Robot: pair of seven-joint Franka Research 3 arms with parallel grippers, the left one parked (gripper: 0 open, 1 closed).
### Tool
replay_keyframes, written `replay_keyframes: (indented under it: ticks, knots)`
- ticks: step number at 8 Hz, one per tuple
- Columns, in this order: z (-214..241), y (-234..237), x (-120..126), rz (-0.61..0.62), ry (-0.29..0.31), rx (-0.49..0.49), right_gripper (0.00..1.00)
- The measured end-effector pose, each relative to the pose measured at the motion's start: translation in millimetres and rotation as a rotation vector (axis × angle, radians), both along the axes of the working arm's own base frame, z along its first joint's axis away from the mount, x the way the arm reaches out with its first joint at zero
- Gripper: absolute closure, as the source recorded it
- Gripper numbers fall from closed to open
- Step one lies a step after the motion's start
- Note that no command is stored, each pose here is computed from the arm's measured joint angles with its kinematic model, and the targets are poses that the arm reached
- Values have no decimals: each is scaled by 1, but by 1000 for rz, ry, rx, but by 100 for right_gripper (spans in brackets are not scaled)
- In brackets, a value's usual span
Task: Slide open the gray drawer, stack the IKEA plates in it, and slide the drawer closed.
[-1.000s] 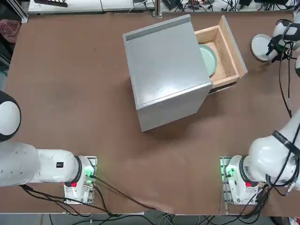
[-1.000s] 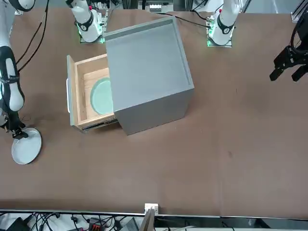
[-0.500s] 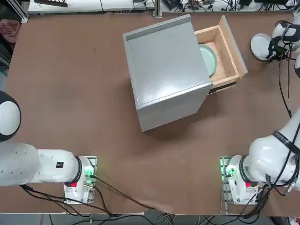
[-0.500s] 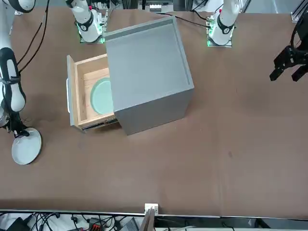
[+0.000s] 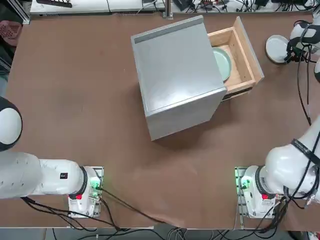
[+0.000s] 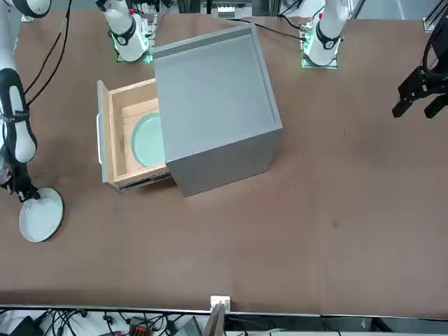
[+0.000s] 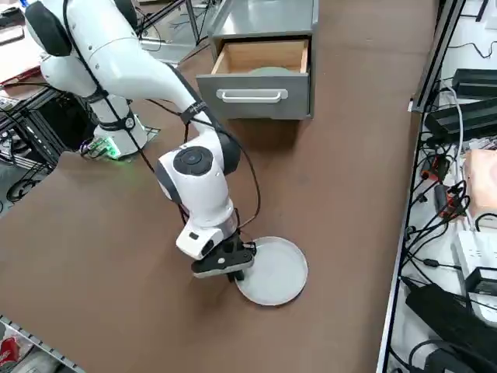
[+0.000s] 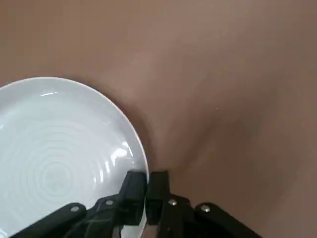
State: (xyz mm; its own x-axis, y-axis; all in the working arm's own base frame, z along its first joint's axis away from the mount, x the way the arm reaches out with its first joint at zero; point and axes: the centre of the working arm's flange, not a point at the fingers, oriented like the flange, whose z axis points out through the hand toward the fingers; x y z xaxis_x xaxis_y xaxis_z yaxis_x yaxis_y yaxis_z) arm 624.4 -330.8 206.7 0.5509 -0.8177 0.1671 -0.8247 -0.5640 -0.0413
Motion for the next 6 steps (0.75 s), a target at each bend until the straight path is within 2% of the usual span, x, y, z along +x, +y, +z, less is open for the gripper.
replay_keyframes:
  ticks: [3,6]
  knots:
    - [47,12,18,99,-58,-21,100]
    - [147,48,30,193,-86,52,100]
